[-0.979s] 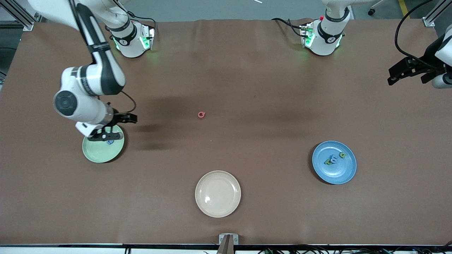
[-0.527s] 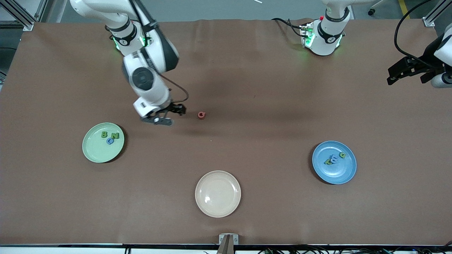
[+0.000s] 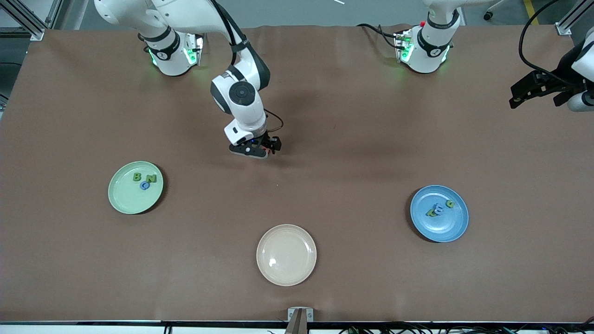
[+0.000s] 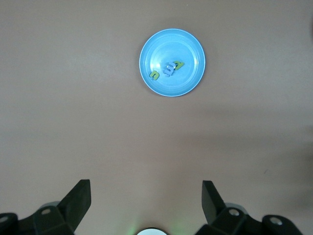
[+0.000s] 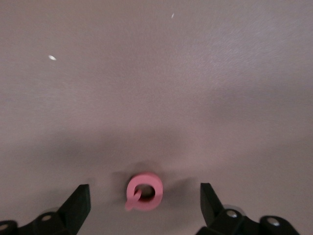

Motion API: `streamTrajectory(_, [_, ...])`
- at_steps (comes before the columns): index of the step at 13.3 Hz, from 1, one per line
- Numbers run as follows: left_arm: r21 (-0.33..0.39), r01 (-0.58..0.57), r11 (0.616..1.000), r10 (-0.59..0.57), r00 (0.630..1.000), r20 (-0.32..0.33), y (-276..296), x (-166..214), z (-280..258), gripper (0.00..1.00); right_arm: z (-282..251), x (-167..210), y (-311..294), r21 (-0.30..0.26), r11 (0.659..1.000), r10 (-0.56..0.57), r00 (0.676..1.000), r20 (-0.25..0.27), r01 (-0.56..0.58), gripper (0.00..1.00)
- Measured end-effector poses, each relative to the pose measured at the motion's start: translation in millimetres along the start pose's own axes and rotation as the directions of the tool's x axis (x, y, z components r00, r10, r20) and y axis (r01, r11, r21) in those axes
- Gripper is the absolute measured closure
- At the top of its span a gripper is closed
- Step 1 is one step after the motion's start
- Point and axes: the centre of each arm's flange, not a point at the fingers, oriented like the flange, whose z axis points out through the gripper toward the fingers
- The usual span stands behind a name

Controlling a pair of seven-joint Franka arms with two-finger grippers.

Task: Sort upper and lower case letters into plates
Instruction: 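Carry the pink Q to the green plate with the right gripper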

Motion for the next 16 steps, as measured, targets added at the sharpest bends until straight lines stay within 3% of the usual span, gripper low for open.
streamTrajectory(1, [0.001, 0.0, 1.0, 0.0, 1.0, 0.007, 0, -1, 1, 0.0, 5, 0, 1, -0.004, 1.0, 0.001, 1.0, 0.0, -0.001, 0.04])
streamTrajectory(3, [0.001, 0.003, 1.0, -0.003, 1.0, 0.011, -2, -1, 1, 0.0, 5, 0, 0, -0.003, 1.0, -0.001, 1.0, 0.0, 0.001, 0.25])
streamTrajectory(4, [0.001, 0.004, 1.0, -0.004, 1.0, 0.011, -2, -1, 1, 0.0, 5, -3, -3, -0.001, 1.0, -0.006, 1.0, 0.001, 0.006, 0.25])
streamTrajectory(5, [0.001, 0.005, 1.0, -0.005, 1.0, 0.011, -3, -1, 1, 0.0, 5, -5, -4, 0.001, 1.0, -0.01, 1.0, 0.002, 0.01, 0.32])
streamTrajectory(7, [0.001, 0.003, 1.0, -0.003, 1.0, 0.013, -2, -1, 2, 0.0, 5, -7, -6, 0.004, 1.0, -0.014, 1.0, 0.001, 0.014, 0.55])
streamTrajectory(11, [0.001, 0.003, 1.0, -0.003, 1.0, 0.013, -1, -1, 2, 0.0, 5, -6, -6, 0.009, 1.0, -0.014, 1.0, -0.002, 0.014, 0.64])
streamTrajectory(16, [0.002, -0.007, 1.0, 0.007, 1.0, 0.019, 4, 1, 5, 0.0, 0, 4, -2, 0.002, 1.0, -0.004, 1.0, -0.001, 0.004, 0.64])
